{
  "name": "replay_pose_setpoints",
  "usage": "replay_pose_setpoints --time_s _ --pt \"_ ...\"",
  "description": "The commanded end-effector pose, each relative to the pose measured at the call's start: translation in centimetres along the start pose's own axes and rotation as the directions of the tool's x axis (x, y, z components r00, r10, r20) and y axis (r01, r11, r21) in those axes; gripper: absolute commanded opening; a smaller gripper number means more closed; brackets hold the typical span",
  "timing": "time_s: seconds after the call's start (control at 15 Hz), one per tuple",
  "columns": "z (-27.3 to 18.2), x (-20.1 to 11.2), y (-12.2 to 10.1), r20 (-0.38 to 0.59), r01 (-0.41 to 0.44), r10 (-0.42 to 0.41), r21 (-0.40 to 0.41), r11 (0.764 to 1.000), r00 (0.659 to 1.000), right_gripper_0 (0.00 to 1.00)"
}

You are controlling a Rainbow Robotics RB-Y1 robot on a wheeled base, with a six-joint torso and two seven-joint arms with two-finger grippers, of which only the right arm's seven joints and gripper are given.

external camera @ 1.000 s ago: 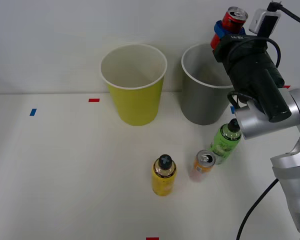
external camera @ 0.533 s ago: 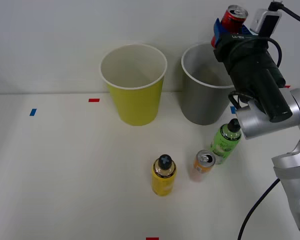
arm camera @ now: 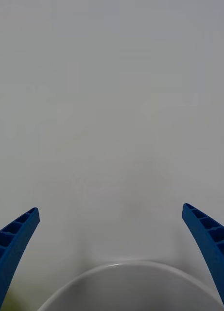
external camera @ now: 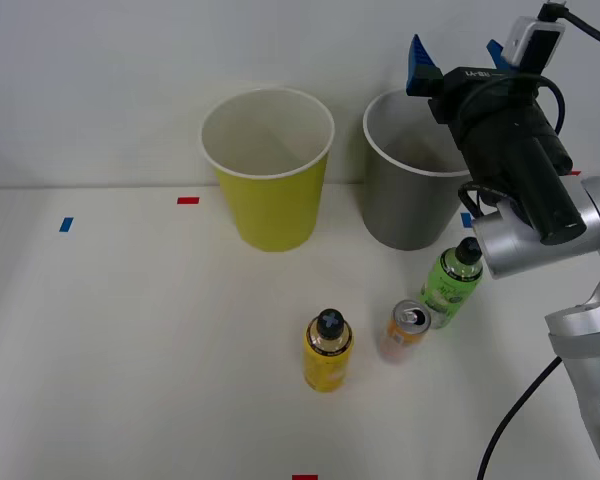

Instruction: Put cans in the gray bin, plastic bottles in the light green bin

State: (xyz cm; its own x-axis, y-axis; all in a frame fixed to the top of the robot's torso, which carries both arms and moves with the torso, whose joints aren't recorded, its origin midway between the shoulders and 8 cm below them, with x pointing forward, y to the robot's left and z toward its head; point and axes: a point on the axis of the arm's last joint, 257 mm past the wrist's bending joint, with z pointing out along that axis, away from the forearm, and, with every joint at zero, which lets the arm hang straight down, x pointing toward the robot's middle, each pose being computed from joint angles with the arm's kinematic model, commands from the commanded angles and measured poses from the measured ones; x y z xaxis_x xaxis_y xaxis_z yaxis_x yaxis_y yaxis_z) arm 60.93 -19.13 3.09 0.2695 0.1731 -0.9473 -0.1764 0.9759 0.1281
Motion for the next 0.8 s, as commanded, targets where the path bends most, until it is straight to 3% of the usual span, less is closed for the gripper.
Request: replay_pose_setpoints --time_s 0.07,0.8 --pt "-0.02 -0.05 -0.09 0.001 0.001 -0.001 0.001 1.000 1.000 1.00" --pt "-0.02 -0.23 -0.24 0.006 0.003 -0.003 -0.003 1.000 1.000 1.00"
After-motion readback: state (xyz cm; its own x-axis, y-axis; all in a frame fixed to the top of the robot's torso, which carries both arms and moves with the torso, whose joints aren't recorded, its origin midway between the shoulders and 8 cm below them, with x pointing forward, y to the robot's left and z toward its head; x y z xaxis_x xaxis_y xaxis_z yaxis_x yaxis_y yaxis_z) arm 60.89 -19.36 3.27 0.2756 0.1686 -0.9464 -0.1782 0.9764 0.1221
